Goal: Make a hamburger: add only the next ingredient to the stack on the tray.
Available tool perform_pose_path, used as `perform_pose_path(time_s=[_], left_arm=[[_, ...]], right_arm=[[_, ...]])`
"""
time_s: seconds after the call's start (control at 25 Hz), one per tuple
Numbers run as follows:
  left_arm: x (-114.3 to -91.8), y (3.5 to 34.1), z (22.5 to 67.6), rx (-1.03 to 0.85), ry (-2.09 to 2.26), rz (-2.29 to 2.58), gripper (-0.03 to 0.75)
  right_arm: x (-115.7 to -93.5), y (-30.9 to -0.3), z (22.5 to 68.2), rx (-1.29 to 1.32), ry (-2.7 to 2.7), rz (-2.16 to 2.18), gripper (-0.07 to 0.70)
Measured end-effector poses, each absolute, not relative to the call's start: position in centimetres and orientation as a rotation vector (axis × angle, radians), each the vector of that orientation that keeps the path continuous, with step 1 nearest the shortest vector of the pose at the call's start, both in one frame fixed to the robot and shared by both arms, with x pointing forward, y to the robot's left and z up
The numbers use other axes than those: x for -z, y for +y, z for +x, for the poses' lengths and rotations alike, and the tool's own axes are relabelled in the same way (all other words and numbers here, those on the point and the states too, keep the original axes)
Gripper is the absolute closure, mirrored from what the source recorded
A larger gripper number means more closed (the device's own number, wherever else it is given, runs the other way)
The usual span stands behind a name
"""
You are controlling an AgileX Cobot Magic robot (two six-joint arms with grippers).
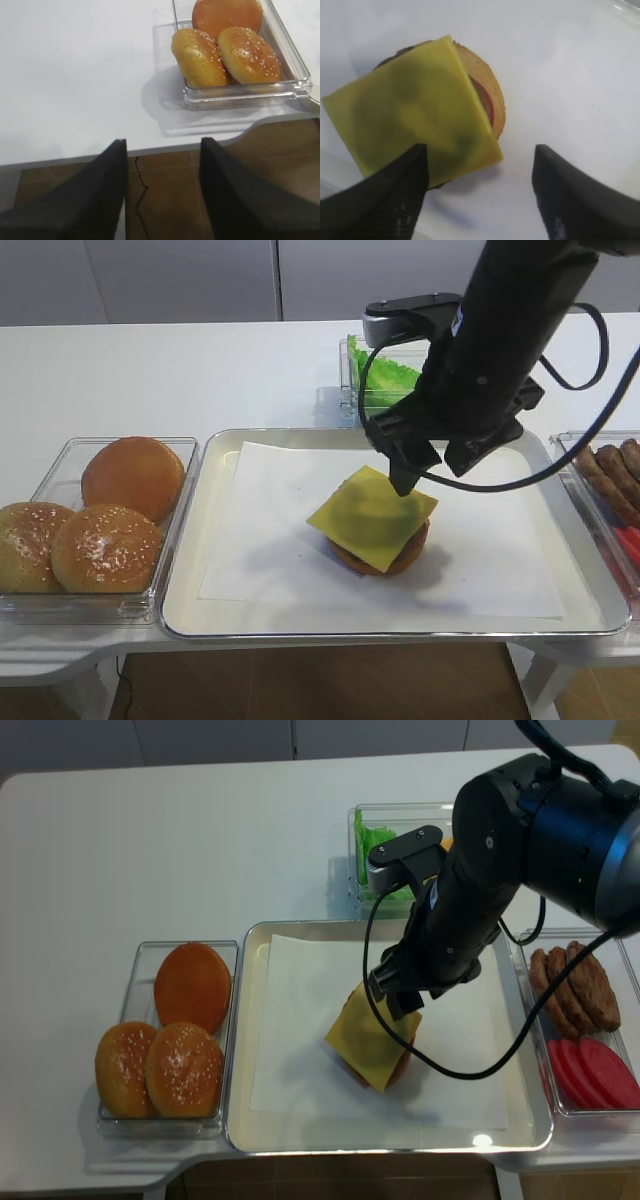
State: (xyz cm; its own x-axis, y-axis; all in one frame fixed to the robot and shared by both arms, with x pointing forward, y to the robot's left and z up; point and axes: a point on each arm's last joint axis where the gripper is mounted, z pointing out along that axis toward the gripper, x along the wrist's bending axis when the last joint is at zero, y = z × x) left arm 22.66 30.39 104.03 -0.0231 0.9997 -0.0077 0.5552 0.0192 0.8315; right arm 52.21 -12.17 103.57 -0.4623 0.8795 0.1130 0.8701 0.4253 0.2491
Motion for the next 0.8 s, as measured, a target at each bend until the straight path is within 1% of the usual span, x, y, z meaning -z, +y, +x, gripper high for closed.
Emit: perform_pose_path(time_s=[0.08,0.2,0.36,0.44,0.6,0.8], left_arm=[[-104.0,30.4,22.7,-0.875,1.651,1.607,0.367],[-104.0,30.4,22.7,-0.875,1.651,1.607,0.367],[-104.0,30.4,22.7,-0.875,1.651,1.607,0.367],[-104.0,30.4,22.7,-0.875,1.651,1.607,0.367],[-104.0,30.4,22.7,-0.875,1.651,1.607,0.367],[-104.0,30.4,22.7,-0.875,1.651,1.607,0.367]], right_arm=[[-104.2,-12.5,52.1,-0.431,2.604,1.588,0.119],[-105.4,-13.2,51.7,-0.426,2.543,1.583,0.106],[-107.3,-14.4,51.2,-0.353,2.5,1.571,0.159],[-107.8,-15.2,51.2,-0.316,2.489,1.6,0.176],[-109.0,-18.3,51.5,-0.314,2.402,1.71,0.185],[-112.0,-23.5,50.6,-0.377,2.211,1.856,0.185]])
